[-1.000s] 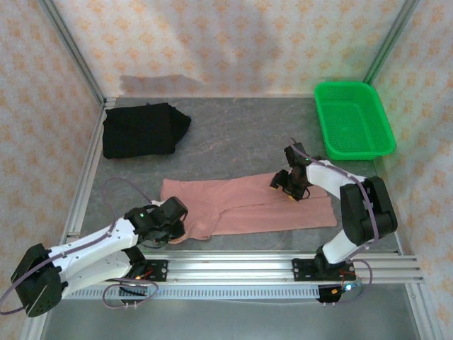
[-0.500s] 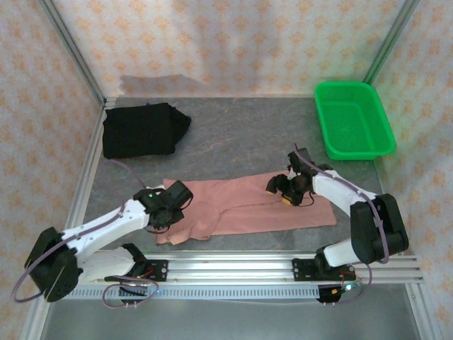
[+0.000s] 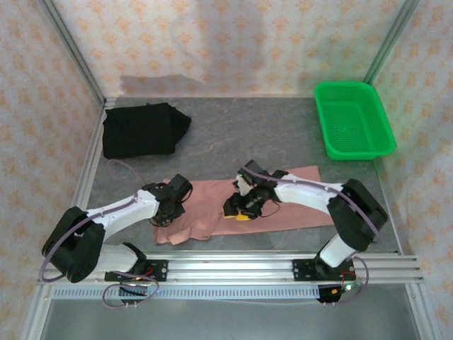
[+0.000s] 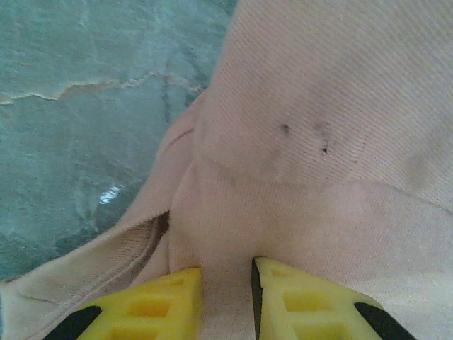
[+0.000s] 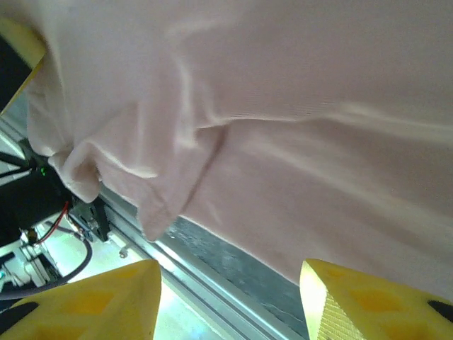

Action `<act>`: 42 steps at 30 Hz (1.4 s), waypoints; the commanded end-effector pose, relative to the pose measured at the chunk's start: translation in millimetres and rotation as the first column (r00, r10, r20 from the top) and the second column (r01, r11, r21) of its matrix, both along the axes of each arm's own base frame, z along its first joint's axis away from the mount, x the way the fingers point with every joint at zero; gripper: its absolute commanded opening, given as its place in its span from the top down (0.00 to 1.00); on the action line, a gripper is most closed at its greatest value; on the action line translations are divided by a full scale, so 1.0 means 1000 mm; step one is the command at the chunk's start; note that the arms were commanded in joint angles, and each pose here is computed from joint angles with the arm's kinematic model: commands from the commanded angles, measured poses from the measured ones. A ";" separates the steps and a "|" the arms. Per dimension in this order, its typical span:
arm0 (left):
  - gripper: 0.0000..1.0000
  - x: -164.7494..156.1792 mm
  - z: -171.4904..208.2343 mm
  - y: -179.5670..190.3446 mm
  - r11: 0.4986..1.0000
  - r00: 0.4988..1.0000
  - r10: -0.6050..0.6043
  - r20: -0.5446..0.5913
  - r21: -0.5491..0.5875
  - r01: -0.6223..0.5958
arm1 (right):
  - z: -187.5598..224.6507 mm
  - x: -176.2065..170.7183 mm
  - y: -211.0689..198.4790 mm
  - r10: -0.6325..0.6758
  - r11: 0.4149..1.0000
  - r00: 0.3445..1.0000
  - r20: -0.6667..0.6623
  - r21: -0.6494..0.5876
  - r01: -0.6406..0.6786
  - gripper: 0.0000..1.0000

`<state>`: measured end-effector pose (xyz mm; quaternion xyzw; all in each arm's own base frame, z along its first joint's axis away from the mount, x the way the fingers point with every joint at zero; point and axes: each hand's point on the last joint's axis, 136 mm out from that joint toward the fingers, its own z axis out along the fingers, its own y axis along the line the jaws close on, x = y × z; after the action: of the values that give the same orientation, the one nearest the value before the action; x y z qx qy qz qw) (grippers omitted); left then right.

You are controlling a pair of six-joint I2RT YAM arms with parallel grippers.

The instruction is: Fold and stack the t-shirts

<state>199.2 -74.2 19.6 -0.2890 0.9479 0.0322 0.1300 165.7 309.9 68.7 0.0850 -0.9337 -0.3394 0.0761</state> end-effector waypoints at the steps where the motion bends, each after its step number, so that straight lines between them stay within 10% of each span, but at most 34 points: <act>1: 0.75 -0.001 -0.006 -0.001 1.000 1.000 -0.025 0.003 -0.013 0.025 | 0.009 -0.010 0.034 0.074 0.996 0.997 -0.017 0.048 -0.073 0.48; 21: 0.76 -0.022 -0.014 0.005 0.998 0.999 -0.034 0.013 -0.057 0.034 | -0.030 -0.045 0.072 0.153 0.984 0.982 -0.112 -0.075 -0.162 0.55; 32: 0.77 -0.023 -0.015 0.010 0.999 1.000 -0.030 0.005 -0.044 0.031 | -0.028 -0.040 0.060 0.146 0.979 0.986 -0.082 -0.134 -0.156 1.00; 42: 0.78 -0.022 -0.017 0.022 1.000 0.999 -0.008 -0.032 0.004 0.008 | -0.030 -0.050 0.031 0.133 0.971 0.986 -0.105 -0.188 -0.151 1.00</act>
<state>194.9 -70.6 13.5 -0.2913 0.9455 -0.0125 0.1451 119.3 355.6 39.7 0.1309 -0.9439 -0.2633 0.1504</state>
